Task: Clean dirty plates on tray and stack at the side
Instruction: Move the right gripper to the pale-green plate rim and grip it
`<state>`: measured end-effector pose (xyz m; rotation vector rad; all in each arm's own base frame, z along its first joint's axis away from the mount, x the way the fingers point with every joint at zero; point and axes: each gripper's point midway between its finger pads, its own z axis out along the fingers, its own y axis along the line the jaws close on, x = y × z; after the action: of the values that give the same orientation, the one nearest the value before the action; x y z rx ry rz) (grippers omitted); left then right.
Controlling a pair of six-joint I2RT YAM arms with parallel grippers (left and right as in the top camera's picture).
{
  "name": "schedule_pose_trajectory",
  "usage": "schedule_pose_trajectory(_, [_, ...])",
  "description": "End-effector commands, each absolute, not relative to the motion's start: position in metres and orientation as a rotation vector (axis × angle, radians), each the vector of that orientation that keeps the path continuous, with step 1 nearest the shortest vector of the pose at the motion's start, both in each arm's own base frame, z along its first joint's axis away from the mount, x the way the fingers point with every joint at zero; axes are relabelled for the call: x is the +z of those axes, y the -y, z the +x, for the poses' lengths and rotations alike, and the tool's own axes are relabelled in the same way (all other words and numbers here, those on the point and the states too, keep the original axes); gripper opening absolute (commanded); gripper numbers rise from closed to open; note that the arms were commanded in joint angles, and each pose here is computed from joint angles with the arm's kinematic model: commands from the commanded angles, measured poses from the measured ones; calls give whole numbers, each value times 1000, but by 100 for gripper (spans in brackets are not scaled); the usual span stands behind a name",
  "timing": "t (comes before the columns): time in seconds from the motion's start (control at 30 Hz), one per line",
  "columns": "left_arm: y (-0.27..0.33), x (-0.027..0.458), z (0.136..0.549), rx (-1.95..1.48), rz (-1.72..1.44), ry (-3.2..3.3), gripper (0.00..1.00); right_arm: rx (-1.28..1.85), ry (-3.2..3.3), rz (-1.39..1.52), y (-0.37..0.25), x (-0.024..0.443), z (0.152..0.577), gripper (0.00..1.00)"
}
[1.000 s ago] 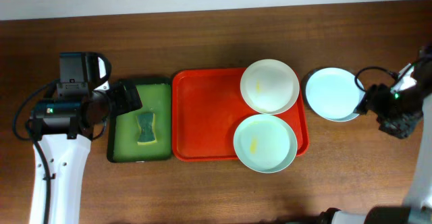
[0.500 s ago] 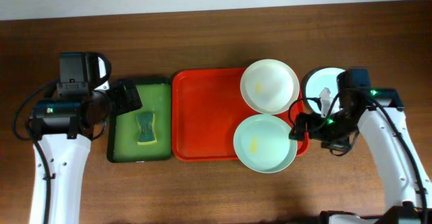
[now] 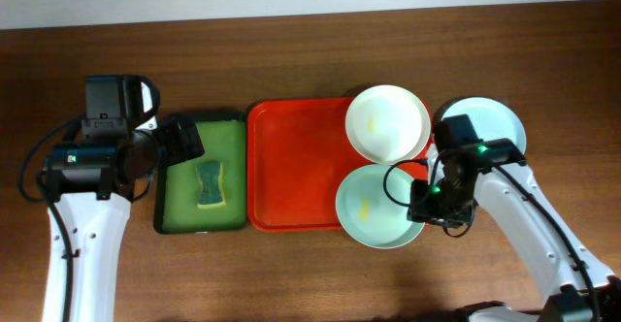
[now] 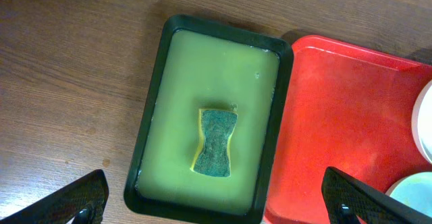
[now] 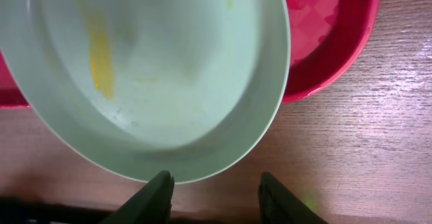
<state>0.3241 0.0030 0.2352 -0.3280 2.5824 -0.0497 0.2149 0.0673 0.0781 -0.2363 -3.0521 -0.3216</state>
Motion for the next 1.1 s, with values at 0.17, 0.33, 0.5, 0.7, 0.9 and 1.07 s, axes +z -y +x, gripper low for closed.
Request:
schedule_pose_trajectory(0.17, [-4, 241, 325, -55, -344, -2562, 99, -248, 3070, -284, -67, 72, 217, 43])
schedule_pose_trajectory(0.33, [-4, 241, 325, -55, -344, -2562, 99, -247, 3069, -293, -67, 72, 217, 43])
schedule_pose_trajectory(0.5, [-4, 241, 325, -55, -344, -2562, 99, -216, 3051, -331, -63, 62, 210, 43])
schedule_pose_trajectory(0.7, [-4, 241, 325, -55, -344, -2562, 99, -217, 3052, -332, -63, 47, 206, 44])
schedule_pose_trajectory(0.9, [-4, 241, 325, -55, -344, -2562, 99, -217, 3052, -332, -63, 47, 206, 44])
schedule_pose_trajectory(1.07, [-4, 241, 325, -55, -344, -2562, 99, -214, 3045, -365, -62, 46, 205, 44])
